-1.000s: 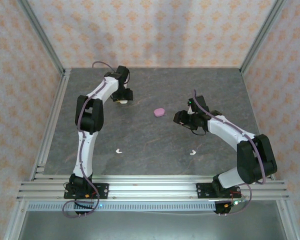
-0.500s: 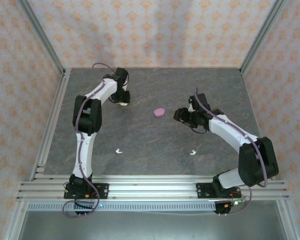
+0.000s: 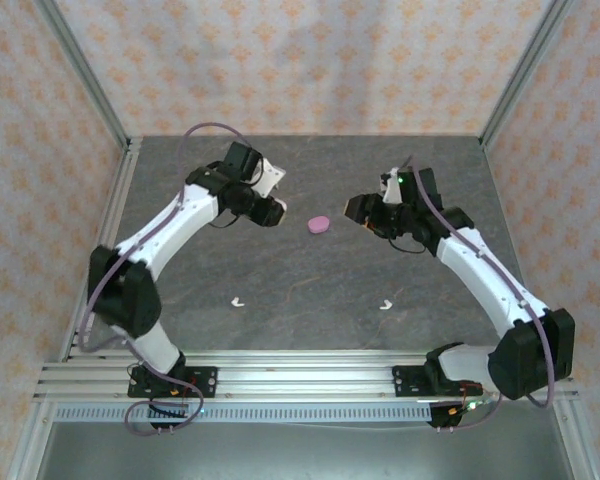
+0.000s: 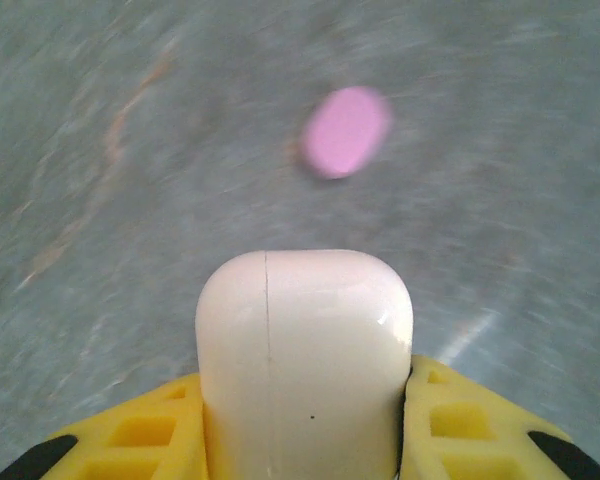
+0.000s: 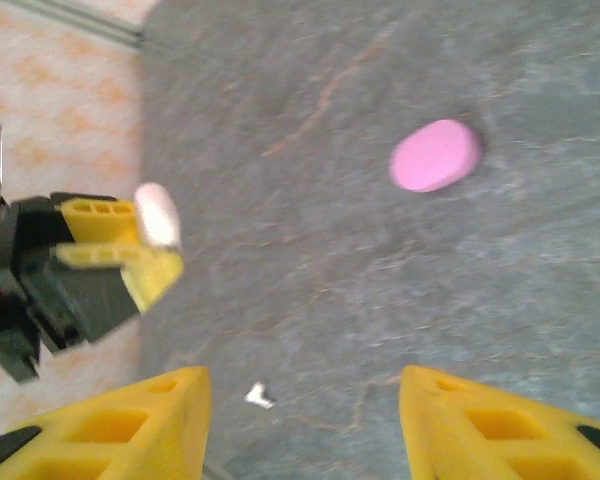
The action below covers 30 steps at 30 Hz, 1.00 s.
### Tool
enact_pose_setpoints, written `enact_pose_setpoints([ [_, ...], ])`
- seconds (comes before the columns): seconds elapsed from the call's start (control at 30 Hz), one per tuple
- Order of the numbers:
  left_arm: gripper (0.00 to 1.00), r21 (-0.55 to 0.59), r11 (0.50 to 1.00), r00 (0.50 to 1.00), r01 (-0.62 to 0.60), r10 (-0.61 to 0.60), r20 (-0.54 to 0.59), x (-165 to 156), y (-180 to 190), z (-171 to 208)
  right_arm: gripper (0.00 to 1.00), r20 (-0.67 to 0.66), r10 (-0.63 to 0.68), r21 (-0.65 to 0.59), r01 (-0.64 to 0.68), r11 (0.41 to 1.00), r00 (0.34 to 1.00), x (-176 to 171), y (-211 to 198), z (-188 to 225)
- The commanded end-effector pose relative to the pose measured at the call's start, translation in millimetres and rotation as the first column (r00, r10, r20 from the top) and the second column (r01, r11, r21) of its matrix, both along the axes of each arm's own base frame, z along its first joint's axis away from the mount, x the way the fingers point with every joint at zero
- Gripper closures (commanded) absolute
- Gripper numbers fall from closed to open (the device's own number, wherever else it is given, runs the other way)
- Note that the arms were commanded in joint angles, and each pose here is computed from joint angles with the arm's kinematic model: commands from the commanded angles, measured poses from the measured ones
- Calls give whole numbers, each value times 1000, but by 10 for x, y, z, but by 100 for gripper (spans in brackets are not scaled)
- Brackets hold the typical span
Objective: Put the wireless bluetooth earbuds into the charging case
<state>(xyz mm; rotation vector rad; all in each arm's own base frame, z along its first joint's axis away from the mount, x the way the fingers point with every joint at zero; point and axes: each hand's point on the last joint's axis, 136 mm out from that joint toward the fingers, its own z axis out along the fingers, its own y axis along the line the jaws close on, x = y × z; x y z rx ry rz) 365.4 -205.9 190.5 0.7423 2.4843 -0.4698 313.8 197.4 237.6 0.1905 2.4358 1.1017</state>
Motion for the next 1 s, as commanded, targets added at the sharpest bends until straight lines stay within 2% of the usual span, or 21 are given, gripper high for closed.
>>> enact_pose_setpoints([
  [0.0, 83, -52, 978, 975, 204, -198, 102, -428, -310, 305, 48, 11, 110, 104, -111, 988, 994, -270, 134, 416],
  [0.13, 82, -65, 951, 937, 304, -285, 204, -800, -514, 612, 47, 51, 205, 158, -210, 965, 977, -486, 275, 718],
  [0.3, 82, -75, 936, 908, 344, -311, 281, -1027, -587, 865, 46, 76, 310, 138, -318, 938, 948, -749, 467, 819],
  [0.53, 82, -65, 929, 899, 365, -333, 286, -1131, -580, 900, 46, 64, 369, 65, -373, 926, 927, -893, 693, 671],
  [0.97, 82, -65, 919, 887, 389, -354, 297, -1228, -566, 957, 48, 54, 400, 111, -403, 908, 915, -794, 960, 661],
])
